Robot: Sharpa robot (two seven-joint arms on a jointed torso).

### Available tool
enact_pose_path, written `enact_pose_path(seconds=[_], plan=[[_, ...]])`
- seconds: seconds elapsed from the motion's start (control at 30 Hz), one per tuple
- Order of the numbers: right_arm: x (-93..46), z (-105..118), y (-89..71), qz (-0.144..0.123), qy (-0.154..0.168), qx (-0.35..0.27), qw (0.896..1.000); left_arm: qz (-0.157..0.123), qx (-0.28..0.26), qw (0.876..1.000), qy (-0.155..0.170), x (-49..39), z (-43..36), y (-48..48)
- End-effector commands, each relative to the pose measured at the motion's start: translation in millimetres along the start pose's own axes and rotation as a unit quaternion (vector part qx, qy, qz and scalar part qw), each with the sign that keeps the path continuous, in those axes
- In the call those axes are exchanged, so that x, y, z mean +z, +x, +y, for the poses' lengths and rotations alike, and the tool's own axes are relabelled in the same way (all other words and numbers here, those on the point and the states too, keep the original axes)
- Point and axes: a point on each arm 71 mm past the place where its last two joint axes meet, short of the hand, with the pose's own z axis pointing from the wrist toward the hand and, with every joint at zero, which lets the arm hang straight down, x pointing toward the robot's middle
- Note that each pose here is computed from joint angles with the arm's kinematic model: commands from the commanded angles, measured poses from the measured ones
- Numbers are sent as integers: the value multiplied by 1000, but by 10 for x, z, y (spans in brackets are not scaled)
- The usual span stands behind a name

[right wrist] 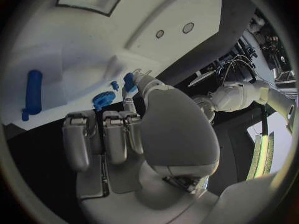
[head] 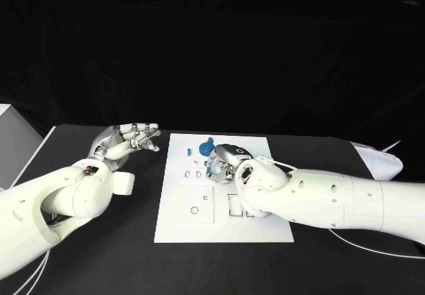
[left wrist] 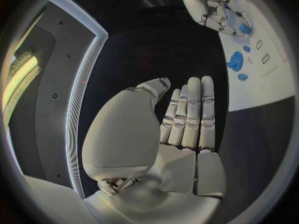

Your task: Assemble the parts on the task board

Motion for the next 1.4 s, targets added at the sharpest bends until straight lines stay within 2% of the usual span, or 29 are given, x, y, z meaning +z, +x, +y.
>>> enact_pose_path(seconds=[0.03,0.57,1.4], plan=[[13,38,33,0,-4,-21,1000,7,-1,1000,3,-1,-12,21],[40,121,149,0,-13,-23,1000,7,-2,1000,3,6,-6,20],[84,89,185,-1,-17,-27,999,6,-1,1000,2,5,-3,5]])
